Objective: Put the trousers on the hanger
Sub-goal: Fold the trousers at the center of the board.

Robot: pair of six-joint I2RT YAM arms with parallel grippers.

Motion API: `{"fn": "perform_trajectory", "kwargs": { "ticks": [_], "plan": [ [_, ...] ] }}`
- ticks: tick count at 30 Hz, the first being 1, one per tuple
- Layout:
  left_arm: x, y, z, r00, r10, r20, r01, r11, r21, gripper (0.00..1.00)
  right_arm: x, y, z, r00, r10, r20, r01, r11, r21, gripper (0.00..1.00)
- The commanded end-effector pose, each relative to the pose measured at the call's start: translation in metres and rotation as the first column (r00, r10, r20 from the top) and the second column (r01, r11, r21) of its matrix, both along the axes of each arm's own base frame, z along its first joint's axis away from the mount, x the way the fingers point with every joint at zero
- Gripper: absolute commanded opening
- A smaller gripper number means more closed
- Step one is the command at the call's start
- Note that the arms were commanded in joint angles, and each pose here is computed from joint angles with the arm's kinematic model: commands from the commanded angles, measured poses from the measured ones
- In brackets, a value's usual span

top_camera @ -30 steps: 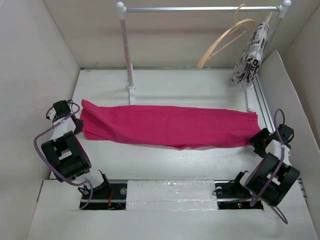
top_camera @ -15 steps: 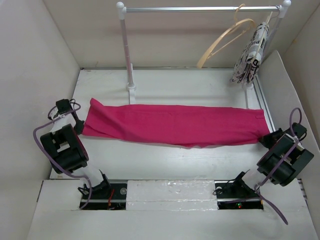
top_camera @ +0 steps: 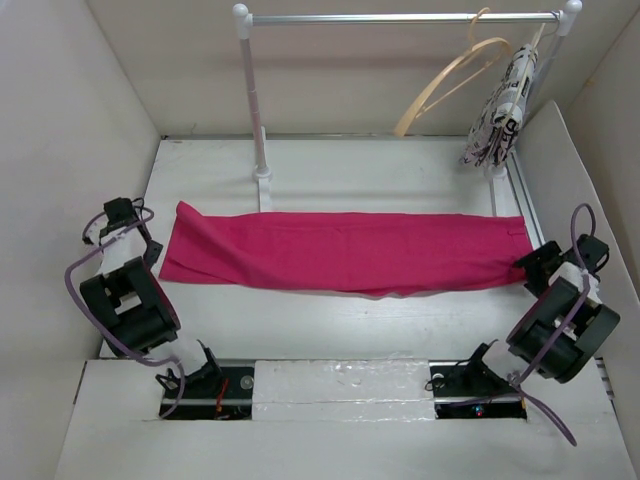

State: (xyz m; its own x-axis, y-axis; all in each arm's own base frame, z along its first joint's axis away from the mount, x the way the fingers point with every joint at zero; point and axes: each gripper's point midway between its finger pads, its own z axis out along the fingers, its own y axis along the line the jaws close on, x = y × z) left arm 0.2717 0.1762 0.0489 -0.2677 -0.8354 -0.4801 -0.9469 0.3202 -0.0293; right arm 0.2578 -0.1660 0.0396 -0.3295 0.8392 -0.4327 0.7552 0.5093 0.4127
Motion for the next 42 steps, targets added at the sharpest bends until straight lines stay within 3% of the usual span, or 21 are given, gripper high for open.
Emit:
{"fn": "perform_trajectory", "kwargs": {
  "ticks": [1, 6, 7, 11, 12, 13, 14, 16, 21, 25, 26, 33, 42],
  "plan": [
    [-0.003, 0.012, 0.045, 0.997, 0.044, 0.065, -0.049, 0.996, 0.073, 0.52, 0.013, -0.006, 0.04, 0.995, 0.021, 0.095, -0.017, 0.999, -0.043, 0.67],
    [0.025, -0.022, 0.083, 0.963, -0.103, 0.25, 0.083, 0.993, 0.088, 0.49, 0.04, 0.041, 0.083, 0.958, 0.146, 0.246, -0.141, 0.989, -0.038, 0.66],
    [0.03, -0.046, 0.072, 0.94, -0.191, 0.282, 0.193, 0.981, 0.019, 0.39, 0.046, 0.058, 0.088, 0.943, 0.194, 0.271, -0.189, 0.981, -0.044, 0.65],
    [0.044, -0.081, 0.045, 0.9, -0.269, 0.343, 0.319, 0.943, -0.096, 0.32, 0.048, 0.103, 0.096, 0.893, 0.317, 0.318, -0.318, 0.947, -0.05, 0.54],
    [0.043, -0.081, 0.039, 0.906, -0.267, 0.329, 0.316, 0.943, -0.107, 0.31, 0.046, 0.115, 0.095, 0.881, 0.349, 0.32, -0.352, 0.935, -0.052, 0.49],
    [0.043, -0.081, 0.035, 0.912, -0.262, 0.315, 0.31, 0.944, -0.114, 0.27, 0.045, 0.124, 0.094, 0.866, 0.38, 0.324, -0.383, 0.922, -0.058, 0.24],
    [0.044, -0.079, 0.029, 0.918, -0.258, 0.3, 0.305, 0.945, -0.12, 0.27, 0.043, 0.138, 0.092, 0.846, 0.425, 0.323, -0.43, 0.901, -0.062, 0.09],
    [0.046, -0.071, 0.028, 0.924, -0.259, 0.282, 0.295, 0.951, -0.09, 0.27, 0.032, 0.154, 0.092, 0.807, 0.49, 0.329, -0.489, 0.867, -0.093, 0.0],
    [0.05, -0.053, 0.026, 0.94, -0.237, 0.247, 0.256, 0.965, -0.05, 0.31, 0.008, 0.205, 0.091, 0.632, 0.694, 0.345, -0.689, 0.707, -0.161, 0.02],
    [0.046, -0.043, 0.008, 0.963, -0.182, 0.197, 0.202, 0.975, -0.086, 0.31, -0.015, 0.214, 0.074, 0.595, 0.748, 0.295, -0.741, 0.652, -0.159, 0.34],
    [0.046, -0.042, 0.005, 0.966, -0.178, 0.187, 0.196, 0.977, -0.087, 0.31, -0.018, 0.214, 0.071, 0.591, 0.754, 0.286, -0.746, 0.646, -0.162, 0.36],
    [0.052, -0.05, -0.013, 0.961, -0.174, 0.215, 0.206, 0.969, -0.136, 0.3, -0.022, 0.226, 0.07, 0.533, 0.781, 0.325, -0.786, 0.599, -0.154, 0.37],
    [0.056, -0.055, -0.018, 0.946, -0.19, 0.263, 0.231, 0.964, -0.134, 0.24, -0.032, 0.229, 0.055, 0.518, 0.803, 0.294, -0.809, 0.572, -0.137, 0.37]
  ]
}}
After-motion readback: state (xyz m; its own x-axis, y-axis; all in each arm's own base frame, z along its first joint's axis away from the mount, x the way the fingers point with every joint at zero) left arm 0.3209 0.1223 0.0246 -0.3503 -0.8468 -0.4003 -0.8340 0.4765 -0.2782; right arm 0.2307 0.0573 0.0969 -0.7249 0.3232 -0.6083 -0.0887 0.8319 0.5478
